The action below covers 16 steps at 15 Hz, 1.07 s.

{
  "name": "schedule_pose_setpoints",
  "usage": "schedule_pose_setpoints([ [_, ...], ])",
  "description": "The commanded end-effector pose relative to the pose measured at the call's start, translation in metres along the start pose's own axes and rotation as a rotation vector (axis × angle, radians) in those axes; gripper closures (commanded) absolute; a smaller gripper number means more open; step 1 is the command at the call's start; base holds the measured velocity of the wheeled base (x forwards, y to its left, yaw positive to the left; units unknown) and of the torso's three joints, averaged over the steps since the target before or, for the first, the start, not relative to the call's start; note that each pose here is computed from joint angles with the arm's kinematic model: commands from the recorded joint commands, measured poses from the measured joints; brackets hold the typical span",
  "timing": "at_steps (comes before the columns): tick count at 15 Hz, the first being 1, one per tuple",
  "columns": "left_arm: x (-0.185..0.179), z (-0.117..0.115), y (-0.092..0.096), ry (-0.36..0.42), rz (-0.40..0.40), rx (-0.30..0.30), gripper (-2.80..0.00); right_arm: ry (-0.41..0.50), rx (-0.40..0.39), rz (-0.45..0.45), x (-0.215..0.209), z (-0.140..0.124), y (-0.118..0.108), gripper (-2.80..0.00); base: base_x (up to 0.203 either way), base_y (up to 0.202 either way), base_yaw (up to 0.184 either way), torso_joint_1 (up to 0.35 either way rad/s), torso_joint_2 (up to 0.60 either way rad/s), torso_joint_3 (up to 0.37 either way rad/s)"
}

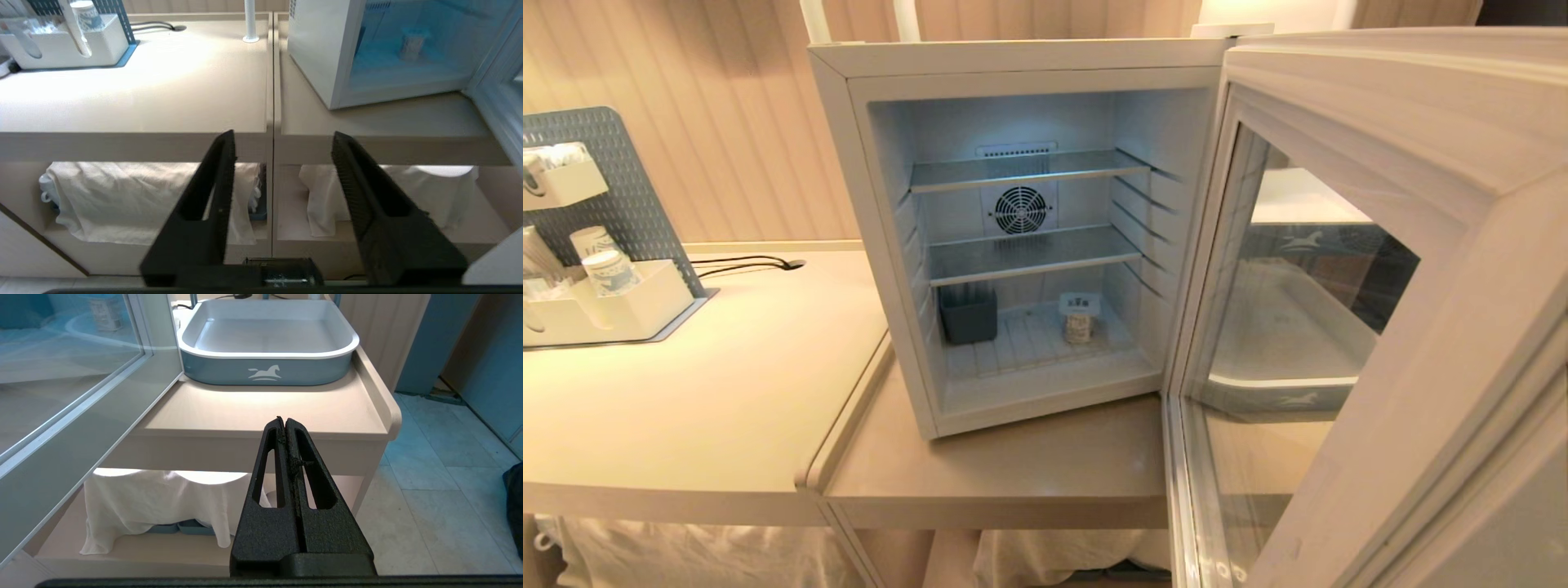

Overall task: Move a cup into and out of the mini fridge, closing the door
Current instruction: Take the yoghurt out of the freezer

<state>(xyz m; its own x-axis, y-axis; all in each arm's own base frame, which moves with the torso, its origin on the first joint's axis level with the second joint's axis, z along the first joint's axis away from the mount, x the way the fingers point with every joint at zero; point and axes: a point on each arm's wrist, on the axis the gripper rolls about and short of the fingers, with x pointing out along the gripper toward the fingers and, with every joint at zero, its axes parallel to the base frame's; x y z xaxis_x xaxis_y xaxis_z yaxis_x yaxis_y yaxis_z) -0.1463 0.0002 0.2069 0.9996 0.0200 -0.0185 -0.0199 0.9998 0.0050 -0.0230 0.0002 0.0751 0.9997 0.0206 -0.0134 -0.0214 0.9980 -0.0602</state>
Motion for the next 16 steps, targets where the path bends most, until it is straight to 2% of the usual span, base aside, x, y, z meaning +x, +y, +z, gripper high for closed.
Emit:
schedule_pose_setpoints([
  [1,0.018,-0.032,0.0,0.008,0.007,0.008,0.0,0.0,0.0,-0.001,0.0,0.0,0.0,0.0,0.0,0.0,0.0,0.0,0.0,0.0],
  [2,0.04,-0.041,-0.001,0.004,0.012,0.019,0.0,-0.001,0.002,-0.001,0.0,0.0,0.0,0.0,0.0,0.0,0.0,0.0,0.0,0.0],
  [5,0.109,-0.092,-0.002,0.003,0.02,0.084,0.0,-0.003,0.002,-0.001,0.0,0.0,0.0,0.0,0.0,0.0,0.0,0.0,0.0,0.0],
  [7,0.126,-0.126,-0.003,0.029,-0.015,0.094,0.0,-0.003,0.002,-0.001,0.0,0.0,0.0,0.0,0.0,0.0,0.0,0.0,0.0,0.0],
  [9,0.126,-0.129,-0.004,-0.017,-0.058,0.094,0.0,-0.003,0.002,-0.001,0.0,0.0,0.0,0.0,0.0,0.0,0.0,0.0,0.0,0.0],
  [12,0.126,-0.13,-0.004,-0.014,-0.058,0.087,0.0,-0.002,0.002,-0.001,0.0,0.0,0.0,0.0,0.0,0.0,0.0,0.0,0.0,0.0],
  [16,0.126,-0.13,-0.004,-0.014,-0.059,0.087,0.0,-0.001,0.002,-0.001,0.0,0.0,0.0,0.0,-0.159,0.0,0.002,0.0,0.0,0.0],
])
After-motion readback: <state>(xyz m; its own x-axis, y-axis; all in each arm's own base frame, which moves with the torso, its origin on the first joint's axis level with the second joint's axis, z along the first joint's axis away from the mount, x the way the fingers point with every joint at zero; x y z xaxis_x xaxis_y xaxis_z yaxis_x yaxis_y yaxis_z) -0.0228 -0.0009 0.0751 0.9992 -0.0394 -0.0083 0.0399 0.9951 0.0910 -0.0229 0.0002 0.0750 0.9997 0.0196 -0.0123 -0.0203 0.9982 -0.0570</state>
